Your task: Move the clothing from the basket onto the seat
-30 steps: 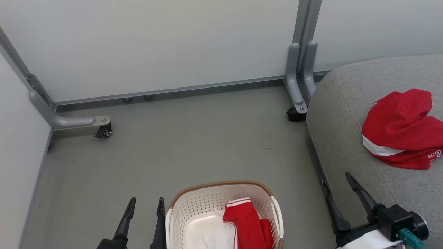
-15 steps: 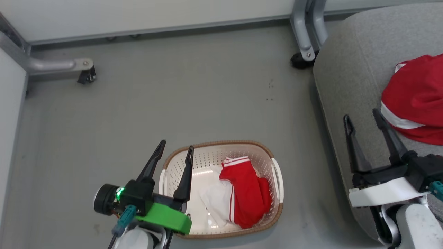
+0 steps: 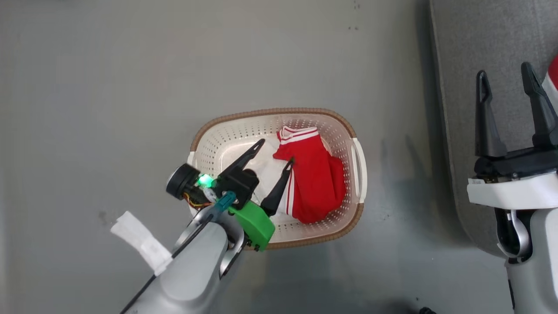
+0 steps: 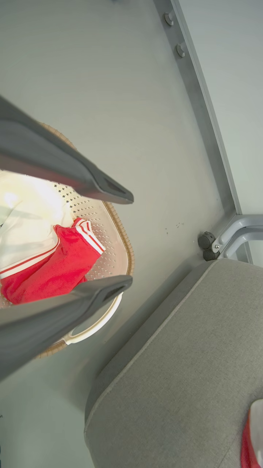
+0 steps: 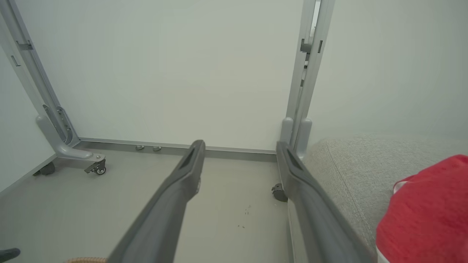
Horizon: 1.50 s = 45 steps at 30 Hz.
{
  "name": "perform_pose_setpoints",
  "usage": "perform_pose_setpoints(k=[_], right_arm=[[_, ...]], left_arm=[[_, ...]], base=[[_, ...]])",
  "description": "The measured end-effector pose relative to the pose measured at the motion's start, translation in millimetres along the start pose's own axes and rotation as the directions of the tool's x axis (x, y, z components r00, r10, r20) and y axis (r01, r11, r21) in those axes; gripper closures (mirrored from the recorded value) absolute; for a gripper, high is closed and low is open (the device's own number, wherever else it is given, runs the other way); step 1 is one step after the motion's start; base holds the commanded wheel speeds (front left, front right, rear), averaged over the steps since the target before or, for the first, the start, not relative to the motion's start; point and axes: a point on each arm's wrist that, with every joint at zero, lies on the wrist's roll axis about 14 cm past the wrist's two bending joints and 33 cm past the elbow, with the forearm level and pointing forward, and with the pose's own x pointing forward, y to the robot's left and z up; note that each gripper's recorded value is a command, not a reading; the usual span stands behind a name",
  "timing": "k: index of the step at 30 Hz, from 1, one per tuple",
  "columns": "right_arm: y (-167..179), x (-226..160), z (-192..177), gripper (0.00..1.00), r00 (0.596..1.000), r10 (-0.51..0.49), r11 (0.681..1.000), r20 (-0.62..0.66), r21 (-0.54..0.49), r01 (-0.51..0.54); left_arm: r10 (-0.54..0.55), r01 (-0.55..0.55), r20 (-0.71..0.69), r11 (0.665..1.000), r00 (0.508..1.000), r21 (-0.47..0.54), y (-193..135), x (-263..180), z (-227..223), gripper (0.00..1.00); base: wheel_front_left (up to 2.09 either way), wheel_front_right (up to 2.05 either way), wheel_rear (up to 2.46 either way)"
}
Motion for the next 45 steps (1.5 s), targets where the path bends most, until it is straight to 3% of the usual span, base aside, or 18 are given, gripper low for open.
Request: perform_pose_setpoints(k=[8, 15, 26, 45], right_arm=[[-8, 18, -45, 0.00, 0.998, -0.007, 1.000, -0.059, -0.023, 0.005], [-14, 18, -86, 0.00, 0.991, -0.015, 0.999, -0.133, -0.043, 0.009], [-18, 12, -126, 0.00, 0.977, -0.033, 0.999, -0.210, -0.042, 0.025], [-16, 11, -146, 0.00, 0.973, -0.003, 0.998, -0.230, -0.066, -0.013]], left_arm=[[-0.114, 0.117, -0.197, 0.993, 0.974, 0.003, 7, 43, -65, 0.00], [-0.154, 0.163, -0.380, 0.987, 0.912, -0.008, 18, 56, -125, 0.00], [-0.198, 0.214, -0.457, 0.977, 0.867, -0.017, 23, 80, -161, 0.00], [-0.259, 0.272, -0.517, 0.961, 0.816, -0.053, 17, 105, -198, 0.00]], base=[[0.00, 0.00, 0.00], [0.00, 0.00, 0.00], [0.00, 0.00, 0.00], [0.00, 0.00, 0.00]])
